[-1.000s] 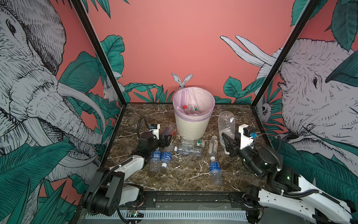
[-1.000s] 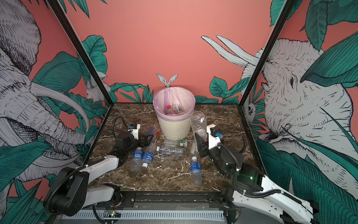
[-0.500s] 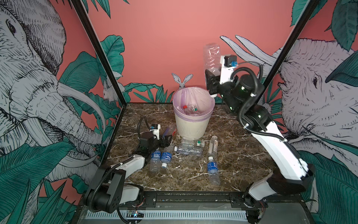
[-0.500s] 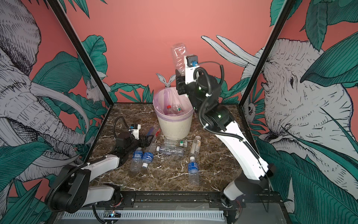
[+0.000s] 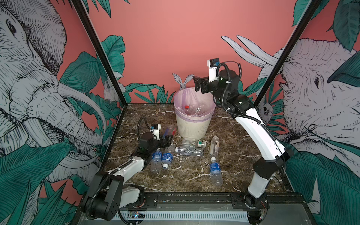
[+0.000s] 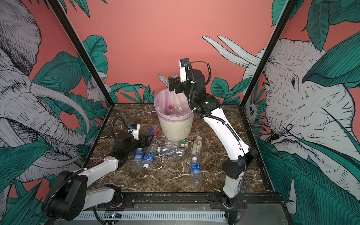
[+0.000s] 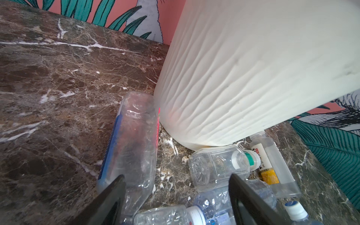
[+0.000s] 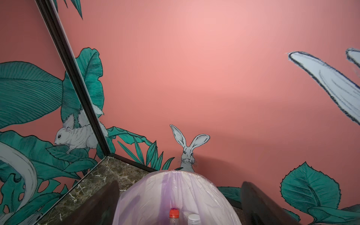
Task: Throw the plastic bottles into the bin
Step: 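Carry the clear bottle with the right gripper up over the bin, then open the right gripper to drop the clear bottle into the bin, then lower the right gripper beside the bin while the left gripper grasps the blue-label bottle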
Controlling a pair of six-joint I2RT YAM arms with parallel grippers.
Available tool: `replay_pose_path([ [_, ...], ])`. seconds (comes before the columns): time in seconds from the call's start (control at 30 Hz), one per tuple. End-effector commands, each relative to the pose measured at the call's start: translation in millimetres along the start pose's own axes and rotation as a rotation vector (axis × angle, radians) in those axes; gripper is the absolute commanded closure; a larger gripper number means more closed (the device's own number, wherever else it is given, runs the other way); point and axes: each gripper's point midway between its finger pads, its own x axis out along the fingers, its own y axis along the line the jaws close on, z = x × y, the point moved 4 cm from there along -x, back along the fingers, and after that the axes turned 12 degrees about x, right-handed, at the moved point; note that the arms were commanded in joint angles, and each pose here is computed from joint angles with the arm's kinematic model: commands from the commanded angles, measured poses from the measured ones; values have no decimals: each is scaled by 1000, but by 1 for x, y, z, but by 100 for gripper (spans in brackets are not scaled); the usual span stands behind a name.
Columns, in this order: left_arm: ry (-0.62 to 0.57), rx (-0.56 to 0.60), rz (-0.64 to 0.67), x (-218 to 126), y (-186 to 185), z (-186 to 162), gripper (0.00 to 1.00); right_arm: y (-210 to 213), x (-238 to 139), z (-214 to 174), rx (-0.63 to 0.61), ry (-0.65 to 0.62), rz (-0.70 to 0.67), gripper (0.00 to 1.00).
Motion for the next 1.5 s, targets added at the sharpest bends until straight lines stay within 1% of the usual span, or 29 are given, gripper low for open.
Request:
replay_pose_path([
  [0.0, -28, 16, 12, -5, -1, 10, 16, -2, -35, 29, 38, -103, 12, 1],
  [0.03, -29, 19, 18, -6, -1, 10, 16, -5, -46, 30, 42, -106, 4, 1],
  [0.1, -23, 25, 41, -6, 2, 9, 16, -13, -60, 17, 40, -82, -15, 1],
  [0.23, -12, 37, 75, -6, 7, 8, 16, -32, -84, -17, 38, -33, -66, 1],
  [0.43, 11, 80, 129, -6, 12, 8, 16, -63, -119, -78, 39, 66, -144, 1],
  [0.47, 21, 94, 141, -6, 13, 8, 16, -70, -123, -96, 34, 97, -161, 1],
  [0.67, 109, 138, 171, -2, 11, 19, 16, -103, -145, -169, 43, 212, -275, 1],
  [0.8, 169, 148, 173, 6, 13, 23, 16, -115, -155, -208, 42, 279, -307, 1],
  [0.9, 226, 158, 175, 13, 14, 23, 16, -121, -163, -225, 37, 308, -315, 1],
  [1.2, 331, 185, 166, 35, 14, 19, 16, -140, -176, -274, -8, 369, -361, 1],
  [1.33, 377, 208, 160, 45, 12, 17, 16, -145, -176, -288, 0, 370, -363, 1],
  [1.47, 431, 228, 171, 53, 12, 12, 16, -144, -172, -293, 6, 381, -357, 1],
])
